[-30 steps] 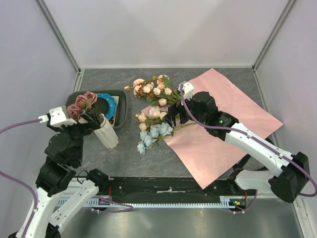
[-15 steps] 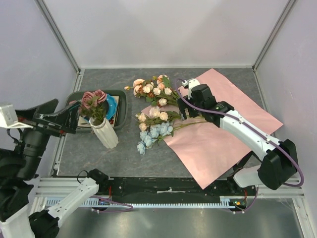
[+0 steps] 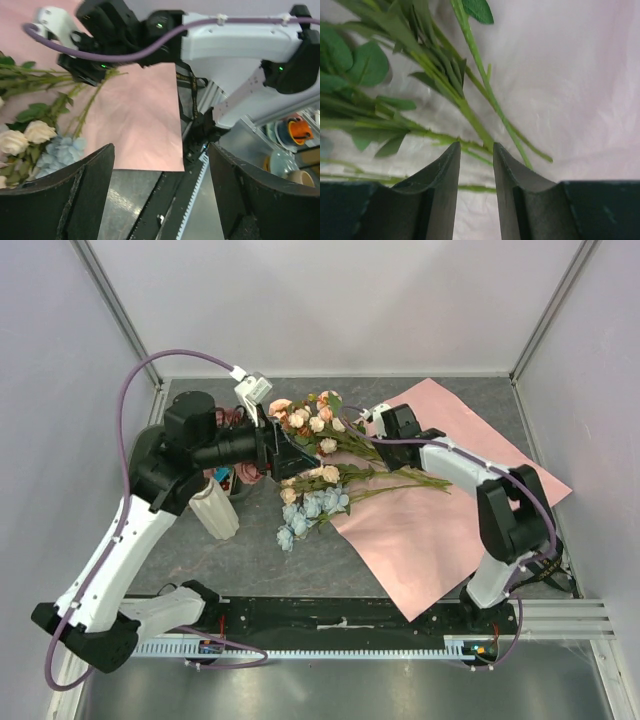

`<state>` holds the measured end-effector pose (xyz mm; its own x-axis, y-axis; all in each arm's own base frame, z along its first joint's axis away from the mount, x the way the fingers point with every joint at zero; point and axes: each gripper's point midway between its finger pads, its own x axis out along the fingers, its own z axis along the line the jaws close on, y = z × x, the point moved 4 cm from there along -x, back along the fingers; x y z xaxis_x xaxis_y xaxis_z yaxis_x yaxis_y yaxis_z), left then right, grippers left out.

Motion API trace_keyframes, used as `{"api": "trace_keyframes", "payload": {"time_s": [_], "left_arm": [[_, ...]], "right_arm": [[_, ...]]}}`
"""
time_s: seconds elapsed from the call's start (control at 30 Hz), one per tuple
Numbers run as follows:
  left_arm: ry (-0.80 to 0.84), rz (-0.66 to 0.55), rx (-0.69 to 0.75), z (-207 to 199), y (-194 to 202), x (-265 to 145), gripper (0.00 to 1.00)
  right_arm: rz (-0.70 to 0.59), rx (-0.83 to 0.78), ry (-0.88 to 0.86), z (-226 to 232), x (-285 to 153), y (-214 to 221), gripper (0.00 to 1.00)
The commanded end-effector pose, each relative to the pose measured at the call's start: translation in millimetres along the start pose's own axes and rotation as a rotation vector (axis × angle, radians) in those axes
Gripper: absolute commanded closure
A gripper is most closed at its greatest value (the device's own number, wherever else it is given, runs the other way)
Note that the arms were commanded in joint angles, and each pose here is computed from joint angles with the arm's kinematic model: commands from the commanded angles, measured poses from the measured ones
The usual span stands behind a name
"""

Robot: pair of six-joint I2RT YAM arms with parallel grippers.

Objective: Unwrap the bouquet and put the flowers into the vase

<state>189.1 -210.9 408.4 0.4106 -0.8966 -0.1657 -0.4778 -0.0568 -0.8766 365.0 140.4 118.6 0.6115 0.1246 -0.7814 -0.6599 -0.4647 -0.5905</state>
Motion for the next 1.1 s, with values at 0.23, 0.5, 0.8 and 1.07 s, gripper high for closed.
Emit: {"api": "trace_keyframes", "payload": {"time_s": [0.23,0.5,0.8,1.07], "left_arm": [[0.150,-0.098,0.073,-42.7,-13.2,-30.7,0.20],[0.124,-0.258,0.230,-74.1,-42.0,-73.6,0.16],[0.049,-0.335,0.256,-77.4,-57.8,-88.3,0.13],[0.051,-0.292,0.226,-71.3,-51.7,-79.9,0.13]], "right_arm": [[-0.021,-0.016,0.067,-29.7,50.3,-32.0,0.60],[-0.131,0.084,-0.053,-31.9,33.8,-49.3,0.55],[-0.097,0.014,-0.170,-14.7,45.8,-34.3,0.57],[-0.092,-0.010,-0.141,-8.4,63.4,-29.3,0.57]]}}
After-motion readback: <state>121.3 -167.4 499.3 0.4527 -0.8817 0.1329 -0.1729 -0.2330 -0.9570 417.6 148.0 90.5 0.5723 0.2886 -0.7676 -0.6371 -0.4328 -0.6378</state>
